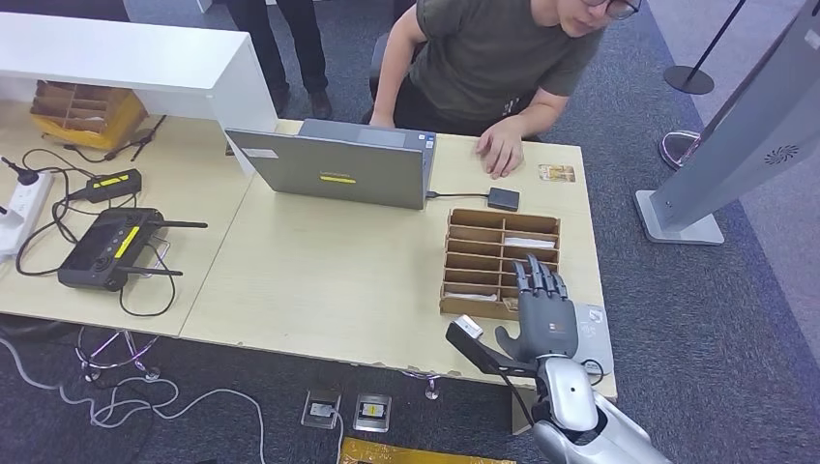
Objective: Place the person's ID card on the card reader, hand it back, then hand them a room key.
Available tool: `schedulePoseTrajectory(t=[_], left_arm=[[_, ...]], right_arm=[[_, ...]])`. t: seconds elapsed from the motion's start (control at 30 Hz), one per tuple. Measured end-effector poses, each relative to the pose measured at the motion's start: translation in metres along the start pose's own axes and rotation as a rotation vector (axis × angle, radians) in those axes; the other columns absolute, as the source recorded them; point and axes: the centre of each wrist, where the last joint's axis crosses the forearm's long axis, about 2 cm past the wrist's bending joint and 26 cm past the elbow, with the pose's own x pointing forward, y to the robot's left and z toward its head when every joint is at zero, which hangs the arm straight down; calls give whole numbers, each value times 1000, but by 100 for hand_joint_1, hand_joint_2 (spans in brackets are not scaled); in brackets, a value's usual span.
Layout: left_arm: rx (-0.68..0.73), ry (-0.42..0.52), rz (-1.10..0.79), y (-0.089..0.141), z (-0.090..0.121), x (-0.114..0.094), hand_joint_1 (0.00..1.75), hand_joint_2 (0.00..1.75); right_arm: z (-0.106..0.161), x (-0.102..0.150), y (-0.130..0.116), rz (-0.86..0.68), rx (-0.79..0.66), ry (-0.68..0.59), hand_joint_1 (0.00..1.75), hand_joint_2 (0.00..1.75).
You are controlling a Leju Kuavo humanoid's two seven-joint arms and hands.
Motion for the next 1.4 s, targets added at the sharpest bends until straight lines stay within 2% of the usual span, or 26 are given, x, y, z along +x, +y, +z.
schedulePoseTrajectory(t=[0.87, 1.0, 1.07, 1.4], left_arm=[[17, 11, 5, 7, -1, -4, 0, 0], [19, 11, 5, 8, -1, -4, 0, 0], [19, 11, 5, 8, -1, -4, 0, 0], [21, 12, 10, 7, -1, -5, 0, 0]], right_arm=[[-2, -8, 1, 13, 0, 14, 3, 175], [-2, -9, 1, 15, 5, 14, 165, 175], [-2, -9, 1, 14, 15, 14, 175, 175], [-2, -9, 2, -2, 46, 7, 175, 175]])
